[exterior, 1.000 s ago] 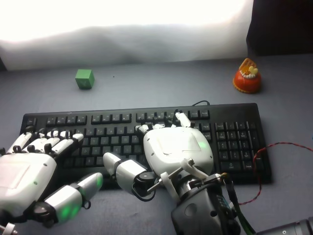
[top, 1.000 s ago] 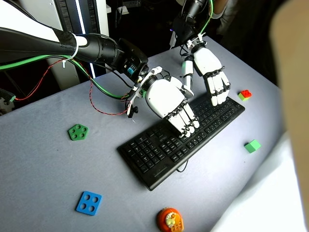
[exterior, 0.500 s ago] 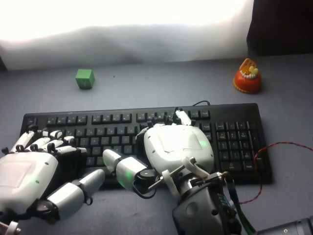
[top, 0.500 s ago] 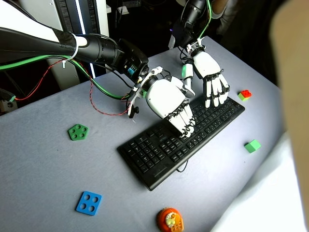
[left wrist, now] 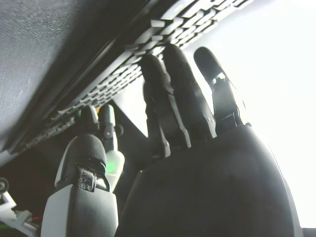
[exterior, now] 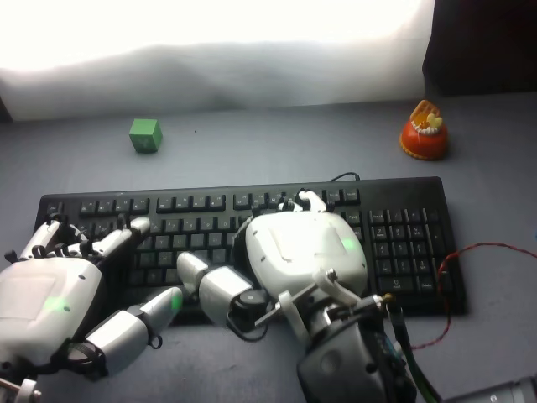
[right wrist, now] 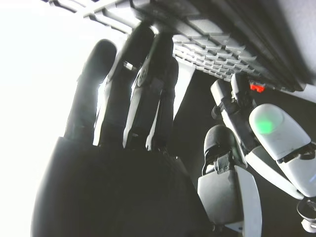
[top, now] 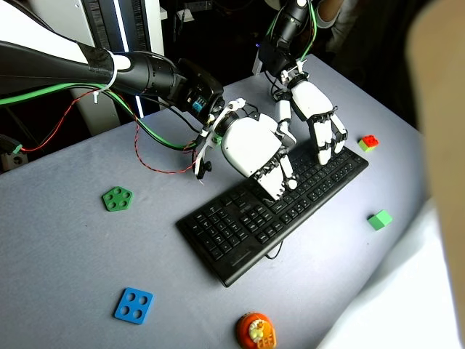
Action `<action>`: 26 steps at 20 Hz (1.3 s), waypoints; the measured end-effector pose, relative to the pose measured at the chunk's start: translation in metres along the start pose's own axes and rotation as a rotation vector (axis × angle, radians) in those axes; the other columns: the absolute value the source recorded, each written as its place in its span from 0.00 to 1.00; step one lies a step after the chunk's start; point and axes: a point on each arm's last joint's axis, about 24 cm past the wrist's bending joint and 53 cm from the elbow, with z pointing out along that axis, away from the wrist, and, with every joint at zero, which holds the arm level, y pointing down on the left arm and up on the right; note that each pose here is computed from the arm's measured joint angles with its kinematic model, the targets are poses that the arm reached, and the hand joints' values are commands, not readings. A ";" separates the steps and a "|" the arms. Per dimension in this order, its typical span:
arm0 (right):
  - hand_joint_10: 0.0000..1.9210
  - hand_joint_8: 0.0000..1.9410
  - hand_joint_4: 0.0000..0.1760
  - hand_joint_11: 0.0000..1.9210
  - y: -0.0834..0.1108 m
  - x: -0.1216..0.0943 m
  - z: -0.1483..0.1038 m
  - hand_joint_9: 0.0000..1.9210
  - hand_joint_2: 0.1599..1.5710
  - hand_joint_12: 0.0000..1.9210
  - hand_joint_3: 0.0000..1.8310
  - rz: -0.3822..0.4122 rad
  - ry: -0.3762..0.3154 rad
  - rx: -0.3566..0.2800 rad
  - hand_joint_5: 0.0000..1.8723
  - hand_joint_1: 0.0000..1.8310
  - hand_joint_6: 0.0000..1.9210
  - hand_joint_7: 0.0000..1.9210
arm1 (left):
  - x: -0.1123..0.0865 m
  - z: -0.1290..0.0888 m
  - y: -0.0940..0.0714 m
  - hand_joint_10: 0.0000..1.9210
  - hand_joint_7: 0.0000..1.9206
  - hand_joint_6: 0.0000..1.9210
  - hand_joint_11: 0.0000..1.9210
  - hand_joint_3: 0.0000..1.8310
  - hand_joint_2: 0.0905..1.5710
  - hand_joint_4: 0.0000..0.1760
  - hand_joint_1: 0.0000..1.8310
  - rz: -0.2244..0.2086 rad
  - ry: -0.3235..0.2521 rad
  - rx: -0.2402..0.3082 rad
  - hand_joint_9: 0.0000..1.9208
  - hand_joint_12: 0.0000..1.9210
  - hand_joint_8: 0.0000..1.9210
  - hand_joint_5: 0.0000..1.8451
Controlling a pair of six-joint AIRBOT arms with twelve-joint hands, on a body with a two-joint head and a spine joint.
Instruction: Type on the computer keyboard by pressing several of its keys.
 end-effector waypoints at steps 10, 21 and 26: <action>0.57 0.01 0.00 0.07 0.001 -0.002 0.000 0.21 0.74 0.93 0.00 -0.002 -0.008 -0.009 0.54 0.00 0.13 0.46 | -0.001 0.000 -0.001 0.02 0.39 0.02 0.00 0.00 0.81 0.00 0.06 -0.010 -0.005 0.005 0.38 0.63 0.00 0.31; 0.62 0.01 0.00 0.24 0.001 -0.002 0.001 0.37 0.75 0.92 0.00 0.008 -0.006 -0.010 0.37 0.00 0.09 0.54 | -0.002 0.000 -0.002 0.06 0.38 0.00 0.09 0.00 0.82 0.08 0.07 -0.016 -0.007 0.007 0.41 0.72 0.00 0.29; 0.61 0.01 0.00 0.24 0.001 -0.002 0.001 0.38 0.75 0.93 0.00 0.007 -0.007 -0.009 0.39 0.00 0.06 0.54 | -0.002 0.002 -0.003 0.15 0.36 0.00 0.09 0.00 0.82 0.04 0.09 -0.023 -0.010 0.009 0.36 0.77 0.00 0.30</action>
